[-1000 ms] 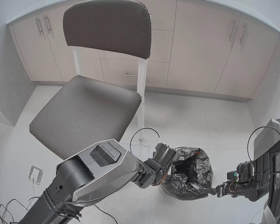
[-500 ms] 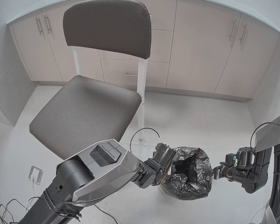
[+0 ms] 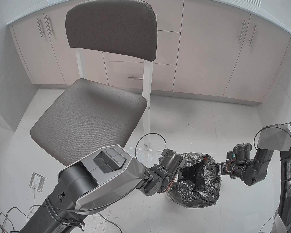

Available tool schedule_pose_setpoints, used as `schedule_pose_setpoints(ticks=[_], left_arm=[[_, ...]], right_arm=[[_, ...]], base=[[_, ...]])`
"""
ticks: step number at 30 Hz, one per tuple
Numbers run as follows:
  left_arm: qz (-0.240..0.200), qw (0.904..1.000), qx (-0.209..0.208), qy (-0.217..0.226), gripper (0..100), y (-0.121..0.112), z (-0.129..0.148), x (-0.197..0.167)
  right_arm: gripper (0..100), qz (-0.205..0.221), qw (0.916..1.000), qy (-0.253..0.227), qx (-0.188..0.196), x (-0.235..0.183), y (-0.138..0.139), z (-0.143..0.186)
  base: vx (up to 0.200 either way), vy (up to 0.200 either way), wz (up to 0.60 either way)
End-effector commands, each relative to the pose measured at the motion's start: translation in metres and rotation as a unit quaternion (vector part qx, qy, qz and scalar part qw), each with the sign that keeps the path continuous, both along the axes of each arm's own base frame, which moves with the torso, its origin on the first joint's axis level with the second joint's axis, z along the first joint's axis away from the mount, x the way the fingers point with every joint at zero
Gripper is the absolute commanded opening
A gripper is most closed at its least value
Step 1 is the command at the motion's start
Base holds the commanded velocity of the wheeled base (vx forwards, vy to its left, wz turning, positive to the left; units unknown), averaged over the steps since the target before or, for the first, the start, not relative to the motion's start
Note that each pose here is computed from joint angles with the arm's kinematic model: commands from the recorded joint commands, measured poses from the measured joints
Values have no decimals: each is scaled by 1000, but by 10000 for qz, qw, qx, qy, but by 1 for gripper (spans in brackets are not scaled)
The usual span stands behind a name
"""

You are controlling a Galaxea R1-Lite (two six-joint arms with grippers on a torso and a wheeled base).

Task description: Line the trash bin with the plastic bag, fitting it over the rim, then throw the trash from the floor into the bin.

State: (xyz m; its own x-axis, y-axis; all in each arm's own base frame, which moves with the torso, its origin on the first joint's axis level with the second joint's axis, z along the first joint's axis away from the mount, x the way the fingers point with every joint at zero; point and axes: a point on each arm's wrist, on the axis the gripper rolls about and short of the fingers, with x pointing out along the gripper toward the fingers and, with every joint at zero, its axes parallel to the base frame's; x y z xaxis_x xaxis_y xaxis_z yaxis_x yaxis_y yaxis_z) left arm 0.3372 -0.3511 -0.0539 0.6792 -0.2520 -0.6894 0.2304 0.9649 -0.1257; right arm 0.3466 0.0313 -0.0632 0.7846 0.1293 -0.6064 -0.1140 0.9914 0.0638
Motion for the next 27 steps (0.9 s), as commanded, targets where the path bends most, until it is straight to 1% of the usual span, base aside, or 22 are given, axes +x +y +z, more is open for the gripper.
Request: schedule_pose_setpoints(ticks=[1,8,12,17,20,27], left_arm=[[1,10000,-2,-3,100,0,0,0],[1,10000,-2,-3,100,0,0,0],[1,10000,-2,-3,100,0,0,0],[1,10000,3,2,100,0,0,0],[1,10000,3,2,100,0,0,0],[1,10000,-2,-3,100,0,0,0]], right_arm=[[100,-180,9996,154,-125,11,-2,-14],[100,-319,9991,205,-178,17,-4,-12],[100,-721,9970,135,-236,25,-4,-11],[100,-620,9977,147,-245,24,4,-11],[100,-496,9985,94,-216,23,13,-7],[100,-237,9995,-210,-53,17,25,24]], base=[[0,0,0],[0,0,0],[0,0,0],[0,0,0],[0,0,0],[0,0,0]])
